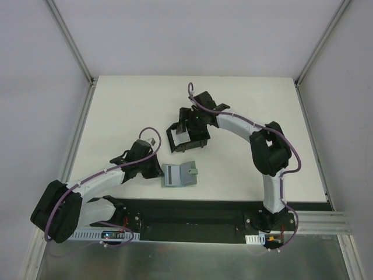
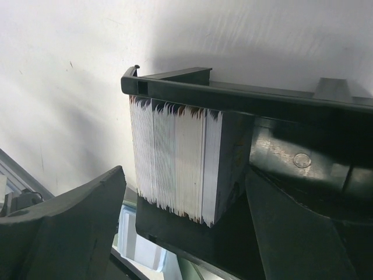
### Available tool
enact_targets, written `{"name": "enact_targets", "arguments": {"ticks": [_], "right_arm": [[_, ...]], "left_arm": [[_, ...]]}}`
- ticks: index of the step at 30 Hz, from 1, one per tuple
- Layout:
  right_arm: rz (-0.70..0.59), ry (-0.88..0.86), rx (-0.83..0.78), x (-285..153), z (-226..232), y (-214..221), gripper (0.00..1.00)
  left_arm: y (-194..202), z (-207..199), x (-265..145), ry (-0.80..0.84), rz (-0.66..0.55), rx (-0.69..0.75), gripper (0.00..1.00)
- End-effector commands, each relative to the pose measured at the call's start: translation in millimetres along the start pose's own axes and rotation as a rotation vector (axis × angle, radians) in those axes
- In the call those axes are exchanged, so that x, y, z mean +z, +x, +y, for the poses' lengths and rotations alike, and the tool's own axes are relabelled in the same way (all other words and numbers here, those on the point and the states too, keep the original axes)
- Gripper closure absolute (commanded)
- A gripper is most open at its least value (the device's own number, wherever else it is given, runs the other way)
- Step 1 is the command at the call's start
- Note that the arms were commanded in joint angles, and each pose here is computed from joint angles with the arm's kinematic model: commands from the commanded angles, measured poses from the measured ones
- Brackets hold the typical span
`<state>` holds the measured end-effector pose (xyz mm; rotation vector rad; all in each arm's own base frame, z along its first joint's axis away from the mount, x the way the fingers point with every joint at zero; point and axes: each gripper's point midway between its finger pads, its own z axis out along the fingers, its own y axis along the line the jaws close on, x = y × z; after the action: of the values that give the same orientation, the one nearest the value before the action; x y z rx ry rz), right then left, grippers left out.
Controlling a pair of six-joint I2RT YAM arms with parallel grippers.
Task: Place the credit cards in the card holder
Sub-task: Pick up the credit card from the storage box.
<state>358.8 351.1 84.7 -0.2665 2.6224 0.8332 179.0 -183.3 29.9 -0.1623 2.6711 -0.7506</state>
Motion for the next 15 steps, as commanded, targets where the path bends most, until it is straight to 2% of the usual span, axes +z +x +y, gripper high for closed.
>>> {"name": "enact_targets", "arguments": {"ticks": [1, 9, 15], "right_arm": [[0.008, 0.015, -0.029, 9, 10, 4, 0.15], [0.006, 0.018, -0.033, 10, 12, 3, 0.16], [-0.011, -0.028, -0.046, -4, 27, -3, 0.28]], "left_arm": [[-7, -6, -3, 0.009, -0.005, 0.029, 1.00], [-5, -4, -4, 0.009, -0.009, 0.028, 1.00], [-6, -5, -4, 0.009, -0.012, 0.028, 1.00]]}}
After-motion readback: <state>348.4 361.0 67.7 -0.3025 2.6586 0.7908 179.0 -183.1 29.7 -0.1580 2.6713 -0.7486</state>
